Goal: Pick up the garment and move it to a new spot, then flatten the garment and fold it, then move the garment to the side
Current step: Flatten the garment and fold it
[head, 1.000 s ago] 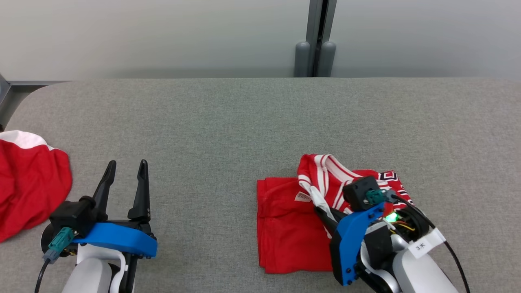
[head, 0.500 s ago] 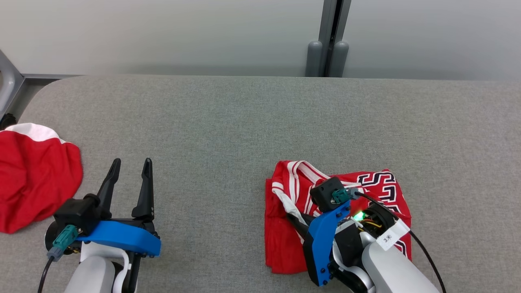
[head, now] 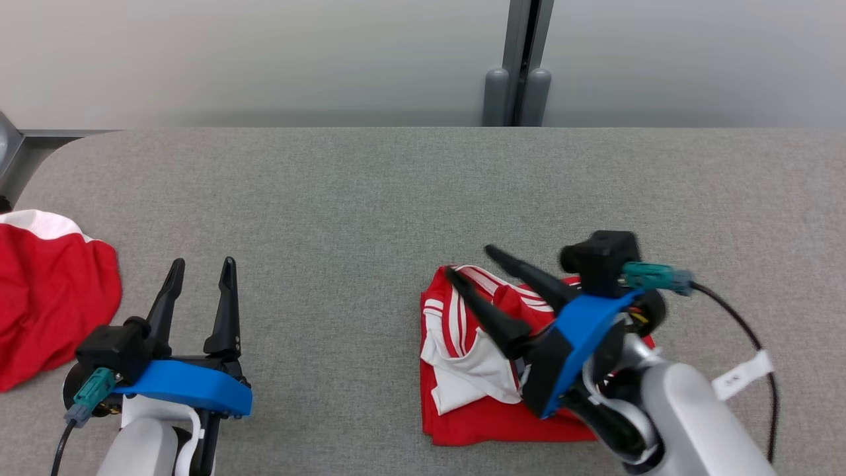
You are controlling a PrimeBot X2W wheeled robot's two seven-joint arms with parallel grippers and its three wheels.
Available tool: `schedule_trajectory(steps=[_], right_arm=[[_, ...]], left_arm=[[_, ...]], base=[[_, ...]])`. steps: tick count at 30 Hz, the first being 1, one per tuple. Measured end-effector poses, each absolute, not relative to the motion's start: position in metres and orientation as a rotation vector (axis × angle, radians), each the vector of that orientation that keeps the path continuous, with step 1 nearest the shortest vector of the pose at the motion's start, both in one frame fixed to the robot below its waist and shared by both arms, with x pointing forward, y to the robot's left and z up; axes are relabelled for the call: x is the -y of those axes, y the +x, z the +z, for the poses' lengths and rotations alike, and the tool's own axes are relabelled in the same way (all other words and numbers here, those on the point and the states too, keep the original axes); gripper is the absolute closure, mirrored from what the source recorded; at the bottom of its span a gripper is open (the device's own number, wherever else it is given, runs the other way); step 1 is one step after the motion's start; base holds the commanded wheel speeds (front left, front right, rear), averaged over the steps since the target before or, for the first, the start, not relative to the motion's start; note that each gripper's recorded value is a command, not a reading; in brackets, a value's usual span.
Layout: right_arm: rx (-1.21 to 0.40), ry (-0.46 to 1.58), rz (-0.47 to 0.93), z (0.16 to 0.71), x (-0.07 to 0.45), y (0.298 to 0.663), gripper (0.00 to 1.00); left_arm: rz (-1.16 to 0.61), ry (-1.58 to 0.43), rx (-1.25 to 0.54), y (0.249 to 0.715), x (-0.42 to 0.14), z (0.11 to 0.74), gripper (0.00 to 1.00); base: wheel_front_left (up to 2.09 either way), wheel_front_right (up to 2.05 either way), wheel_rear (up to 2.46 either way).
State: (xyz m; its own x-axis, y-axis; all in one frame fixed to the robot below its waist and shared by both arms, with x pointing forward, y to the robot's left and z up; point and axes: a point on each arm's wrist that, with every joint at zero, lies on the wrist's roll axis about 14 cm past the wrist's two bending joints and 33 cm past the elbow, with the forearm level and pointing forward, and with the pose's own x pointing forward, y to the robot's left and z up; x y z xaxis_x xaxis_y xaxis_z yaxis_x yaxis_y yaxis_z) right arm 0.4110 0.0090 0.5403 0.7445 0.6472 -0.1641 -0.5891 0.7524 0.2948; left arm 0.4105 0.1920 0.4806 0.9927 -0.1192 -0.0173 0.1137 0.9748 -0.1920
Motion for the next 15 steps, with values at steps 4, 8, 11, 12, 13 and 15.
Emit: schedule_trajectory(steps=[4,8,11,12,13,15], right_arm=[[-0.225,0.19,0.488,0.54,0.054,0.426,0.0],[-0.271,0.102,0.283,0.519,0.12,0.429,0.0],[-0.327,0.049,0.185,0.499,0.15,0.425,0.0],[-0.341,0.035,0.163,0.493,0.157,0.424,0.0],[-0.354,0.021,0.148,0.488,0.162,0.423,0.0],[-0.374,0.004,0.132,0.478,0.166,0.421,0.0]], left_arm=[[-0.124,-0.193,-0.024,0.411,-0.19,0.482,0.0],[-0.128,-0.193,-0.024,0.412,-0.188,0.482,0.0],[-0.132,-0.19,-0.028,0.413,-0.188,0.481,0.0],[-0.134,-0.187,-0.03,0.413,-0.188,0.48,0.0],[-0.135,-0.185,-0.032,0.413,-0.188,0.48,0.0],[-0.139,-0.181,-0.036,0.414,-0.187,0.479,0.0]], base=[[0.0,0.0,0.0],[0.0,0.0,0.0],[0.0,0.0,0.0],[0.0,0.0,0.0],[0.0,0.0,0.0],[0.0,0.0,0.0]])
